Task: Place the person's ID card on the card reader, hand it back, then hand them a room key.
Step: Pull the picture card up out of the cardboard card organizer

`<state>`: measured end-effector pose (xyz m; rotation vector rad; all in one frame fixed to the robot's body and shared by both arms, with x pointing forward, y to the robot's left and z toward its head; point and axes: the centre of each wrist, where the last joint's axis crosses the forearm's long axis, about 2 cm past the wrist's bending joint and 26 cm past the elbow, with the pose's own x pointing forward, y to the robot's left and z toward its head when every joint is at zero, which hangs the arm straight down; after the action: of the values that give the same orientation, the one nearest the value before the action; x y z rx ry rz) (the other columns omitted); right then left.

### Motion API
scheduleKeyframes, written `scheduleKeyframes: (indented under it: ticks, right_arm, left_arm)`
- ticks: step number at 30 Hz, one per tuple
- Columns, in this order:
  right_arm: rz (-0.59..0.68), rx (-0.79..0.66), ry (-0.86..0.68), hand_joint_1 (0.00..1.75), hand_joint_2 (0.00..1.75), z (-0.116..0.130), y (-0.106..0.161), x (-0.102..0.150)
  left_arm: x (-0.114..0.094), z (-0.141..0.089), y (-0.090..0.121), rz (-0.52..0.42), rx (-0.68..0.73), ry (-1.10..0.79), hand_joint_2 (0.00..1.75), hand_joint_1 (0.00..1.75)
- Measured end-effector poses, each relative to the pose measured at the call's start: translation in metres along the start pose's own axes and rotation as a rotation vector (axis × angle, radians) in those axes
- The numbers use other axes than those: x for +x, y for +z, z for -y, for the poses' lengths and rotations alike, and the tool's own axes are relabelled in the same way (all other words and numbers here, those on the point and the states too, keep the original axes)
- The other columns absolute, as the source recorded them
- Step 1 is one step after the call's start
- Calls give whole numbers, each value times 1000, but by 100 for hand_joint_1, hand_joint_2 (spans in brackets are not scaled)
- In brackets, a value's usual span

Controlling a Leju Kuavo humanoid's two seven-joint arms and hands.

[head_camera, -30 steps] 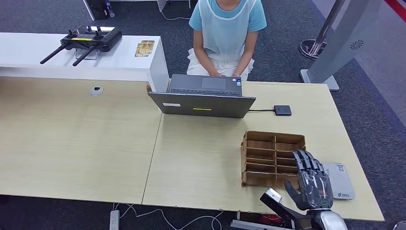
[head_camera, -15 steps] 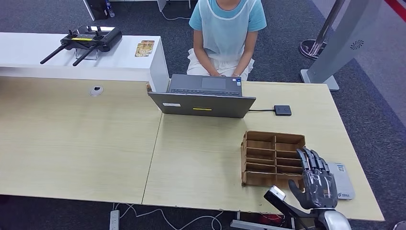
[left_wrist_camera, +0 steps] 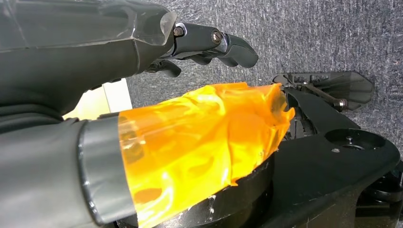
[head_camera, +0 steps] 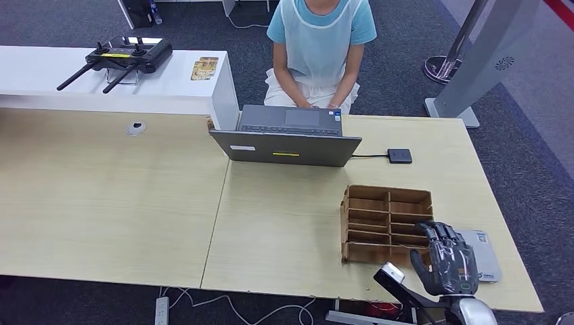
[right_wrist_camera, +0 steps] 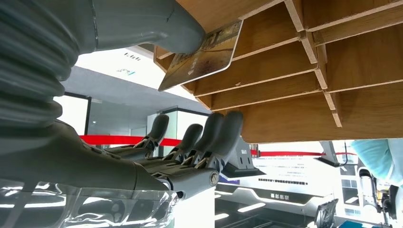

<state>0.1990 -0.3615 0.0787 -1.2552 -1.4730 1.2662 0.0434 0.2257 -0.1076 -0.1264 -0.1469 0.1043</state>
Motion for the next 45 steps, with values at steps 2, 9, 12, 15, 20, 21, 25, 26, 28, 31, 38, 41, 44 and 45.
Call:
scheduleKeyframes:
  ticks: [2, 9, 12, 15, 20, 21, 25, 26, 28, 31, 38, 41, 44, 45]
  right_arm:
    - [0, 0, 0, 72, 175, 0, 0, 0]
    - [11, -2, -2, 70, 175, 0, 0, 0]
    - [10, -4, -1, 73, 175, 1, 0, -1]
    - [6, -5, 1, 80, 175, 1, -1, -3]
    - [4, -6, 2, 96, 175, 1, -1, -3]
    - [4, -6, 2, 98, 175, 1, -1, -3]
    - [4, -7, 1, 97, 175, 1, 0, -3]
    - [5, -7, 1, 96, 175, 1, 0, -3]
    - [7, -8, 1, 95, 175, 1, 0, -3]
    - [10, -7, 1, 94, 175, 1, 0, -3]
    - [13, -5, -1, 97, 175, 1, 0, -2]
    - [12, -5, -2, 96, 175, 1, 0, -2]
    - [12, -5, -3, 97, 175, 1, 0, -1]
    - [12, -5, -3, 96, 175, 1, 0, -1]
  left_arm:
    - [0, 0, 0, 0, 0, 0, 0, 0]
    - [0, 0, 0, 0, 0, 1, 0, 0]
    - [0, 0, 0, 0, 0, 2, 0, 0]
    - [0, 0, 0, 0, 0, 2, 0, 0]
    - [0, 0, 0, 0, 0, 2, 0, 0]
    - [0, 0, 0, 0, 0, 2, 0, 0]
    - [0, 0, 0, 0, 1, 3, 0, 0]
    - [0, 0, 0, 0, 2, 3, 0, 0]
    - [0, 0, 0, 0, 2, 3, 0, 0]
    - [0, 0, 0, 0, 2, 4, 0, 0]
    - [0, 0, 0, 0, 2, 6, 0, 0]
    - [0, 0, 0, 0, 2, 7, 0, 0]
    - [0, 0, 0, 0, 2, 7, 0, 0]
    - [0, 0, 0, 0, 2, 7, 0, 0]
